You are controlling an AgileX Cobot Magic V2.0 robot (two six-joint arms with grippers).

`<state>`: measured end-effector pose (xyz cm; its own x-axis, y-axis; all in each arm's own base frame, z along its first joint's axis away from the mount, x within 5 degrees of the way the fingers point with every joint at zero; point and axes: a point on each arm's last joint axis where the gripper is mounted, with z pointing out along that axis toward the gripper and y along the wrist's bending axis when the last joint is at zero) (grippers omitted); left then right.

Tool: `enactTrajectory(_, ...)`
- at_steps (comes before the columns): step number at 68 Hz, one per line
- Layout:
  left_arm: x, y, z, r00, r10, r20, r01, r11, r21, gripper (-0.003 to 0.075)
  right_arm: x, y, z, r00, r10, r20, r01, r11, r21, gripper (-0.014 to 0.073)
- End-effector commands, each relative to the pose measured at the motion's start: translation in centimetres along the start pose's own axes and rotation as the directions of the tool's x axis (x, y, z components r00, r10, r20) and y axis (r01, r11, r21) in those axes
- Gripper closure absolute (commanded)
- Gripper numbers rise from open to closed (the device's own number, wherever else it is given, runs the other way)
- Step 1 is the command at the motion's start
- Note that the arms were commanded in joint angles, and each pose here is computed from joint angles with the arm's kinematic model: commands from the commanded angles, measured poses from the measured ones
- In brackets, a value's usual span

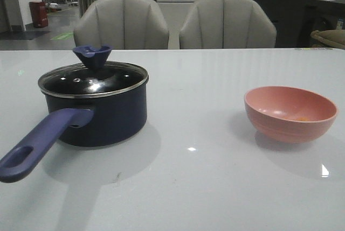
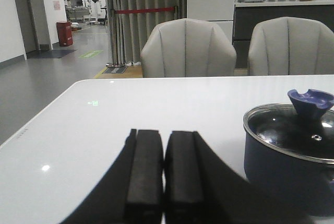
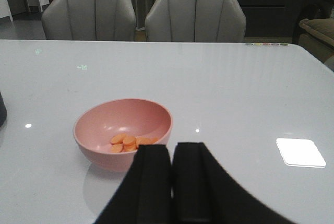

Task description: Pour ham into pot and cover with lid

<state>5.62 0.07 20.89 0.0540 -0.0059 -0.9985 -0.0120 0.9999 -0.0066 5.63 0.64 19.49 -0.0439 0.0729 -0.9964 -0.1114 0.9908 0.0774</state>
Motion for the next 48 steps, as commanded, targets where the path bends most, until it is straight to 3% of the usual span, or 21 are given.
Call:
enactTrajectory(1,-0.19,-0.01,-0.12,0.996,-0.008,0.084,0.008,1.000,0.003,0.0607,-1.04,0.10,-0.22,0.994,0.000,0.109,0.001,1.000,-0.011,0.0446)
enactTrajectory(48,-0.46,0.00,-0.15,0.994,-0.008,0.113,0.008,1.000,0.003,0.0607,-1.04,0.10,-0.22,0.994,0.000,0.109,0.001,1.000,-0.011,0.0446)
